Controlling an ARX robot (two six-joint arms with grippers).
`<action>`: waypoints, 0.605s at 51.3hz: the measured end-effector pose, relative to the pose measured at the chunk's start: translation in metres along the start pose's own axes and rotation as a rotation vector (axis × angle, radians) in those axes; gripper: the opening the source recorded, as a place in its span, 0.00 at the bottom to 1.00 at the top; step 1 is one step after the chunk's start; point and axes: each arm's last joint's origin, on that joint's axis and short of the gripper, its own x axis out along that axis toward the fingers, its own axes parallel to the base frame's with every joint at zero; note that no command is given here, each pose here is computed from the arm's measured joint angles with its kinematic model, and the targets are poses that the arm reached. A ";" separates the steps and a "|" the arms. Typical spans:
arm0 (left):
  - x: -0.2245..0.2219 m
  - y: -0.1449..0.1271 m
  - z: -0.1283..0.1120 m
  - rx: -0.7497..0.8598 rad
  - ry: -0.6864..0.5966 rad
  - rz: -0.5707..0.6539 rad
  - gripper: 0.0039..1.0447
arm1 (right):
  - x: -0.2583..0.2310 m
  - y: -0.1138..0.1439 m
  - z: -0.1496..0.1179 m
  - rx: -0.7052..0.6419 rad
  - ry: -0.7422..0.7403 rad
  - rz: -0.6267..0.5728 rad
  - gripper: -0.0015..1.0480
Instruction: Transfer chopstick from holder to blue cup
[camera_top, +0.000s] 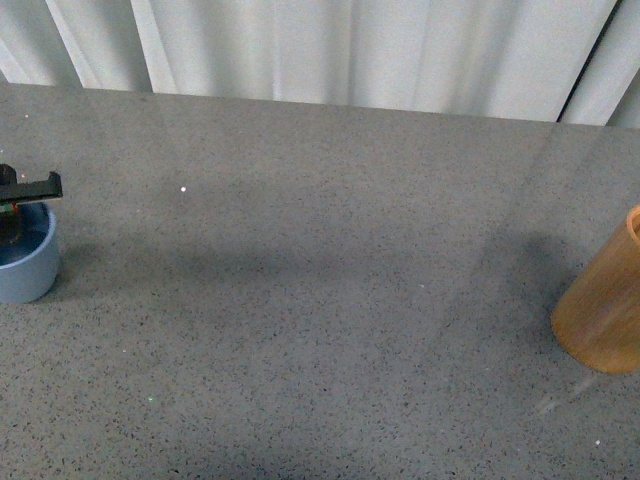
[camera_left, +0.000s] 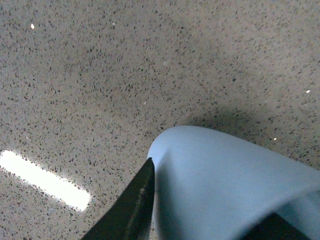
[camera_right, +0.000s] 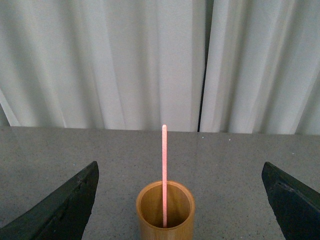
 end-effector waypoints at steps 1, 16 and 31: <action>-0.001 -0.001 0.002 0.000 -0.005 0.001 0.29 | 0.000 0.000 0.000 0.000 0.000 0.000 0.90; -0.031 -0.014 0.005 0.080 -0.014 -0.049 0.03 | 0.000 0.000 0.000 0.000 0.000 0.000 0.90; -0.113 -0.098 -0.035 0.317 0.043 -0.366 0.03 | 0.000 0.000 0.000 0.000 0.000 0.000 0.90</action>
